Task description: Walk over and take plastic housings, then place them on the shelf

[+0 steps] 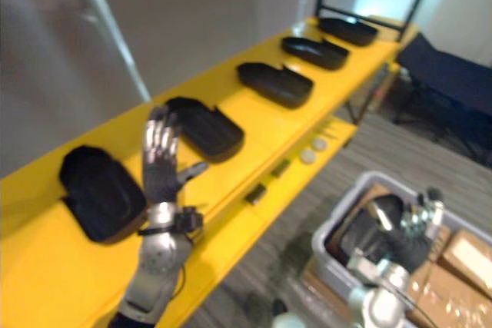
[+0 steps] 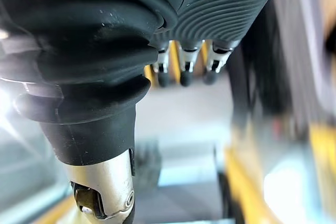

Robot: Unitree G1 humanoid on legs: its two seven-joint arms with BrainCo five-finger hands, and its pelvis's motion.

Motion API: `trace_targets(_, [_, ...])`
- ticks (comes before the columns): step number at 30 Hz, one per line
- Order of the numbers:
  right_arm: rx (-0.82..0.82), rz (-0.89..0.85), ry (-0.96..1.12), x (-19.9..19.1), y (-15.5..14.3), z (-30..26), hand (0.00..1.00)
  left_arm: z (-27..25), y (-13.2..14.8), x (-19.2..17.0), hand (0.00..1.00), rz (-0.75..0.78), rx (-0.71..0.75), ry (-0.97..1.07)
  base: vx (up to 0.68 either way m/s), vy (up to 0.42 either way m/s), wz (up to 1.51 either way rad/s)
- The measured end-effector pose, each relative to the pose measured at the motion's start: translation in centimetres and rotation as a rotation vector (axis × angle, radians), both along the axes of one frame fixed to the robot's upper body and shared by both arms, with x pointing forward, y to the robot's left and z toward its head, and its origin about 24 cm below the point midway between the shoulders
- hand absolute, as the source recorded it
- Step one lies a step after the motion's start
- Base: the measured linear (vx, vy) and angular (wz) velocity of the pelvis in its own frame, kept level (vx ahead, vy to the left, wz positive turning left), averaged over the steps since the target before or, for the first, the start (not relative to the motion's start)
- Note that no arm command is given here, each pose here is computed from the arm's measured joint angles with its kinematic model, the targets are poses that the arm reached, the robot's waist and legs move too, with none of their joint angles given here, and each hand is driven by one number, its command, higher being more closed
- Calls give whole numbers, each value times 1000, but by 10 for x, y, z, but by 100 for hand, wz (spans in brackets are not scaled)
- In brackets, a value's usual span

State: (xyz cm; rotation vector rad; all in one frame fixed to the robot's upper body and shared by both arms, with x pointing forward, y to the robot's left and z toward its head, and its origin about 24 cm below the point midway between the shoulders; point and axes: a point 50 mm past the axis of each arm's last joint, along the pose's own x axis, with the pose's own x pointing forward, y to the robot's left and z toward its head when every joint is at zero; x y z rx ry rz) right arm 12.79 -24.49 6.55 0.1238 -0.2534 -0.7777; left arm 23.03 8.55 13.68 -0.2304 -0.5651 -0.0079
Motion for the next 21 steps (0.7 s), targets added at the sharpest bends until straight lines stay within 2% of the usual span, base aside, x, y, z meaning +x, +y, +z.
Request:
trace_targets(3, [38,-1,-3,-11,-5,-3,0,-1,-11,3,0,-35,31,16,-1,-24,-48])
trace_targets(5, [45,77,-46,-8,0,-1,0,-4,-14,3,0,-34,33,50,-7,-109,-50])
trace_targets(11, [-54,446,-210,49,34,25,0,-26,-1,-4,0,63,34,179,-54,49,-67])
trace_targets(16, [-21,497,-248,69,45,28,0,-19,17,-11,0,125,39,115,-108,81,42])
trace_targets(21, [147,452,-159,62,64,4,0,-9,18,-22,0,69,23,36,-175,94,8])
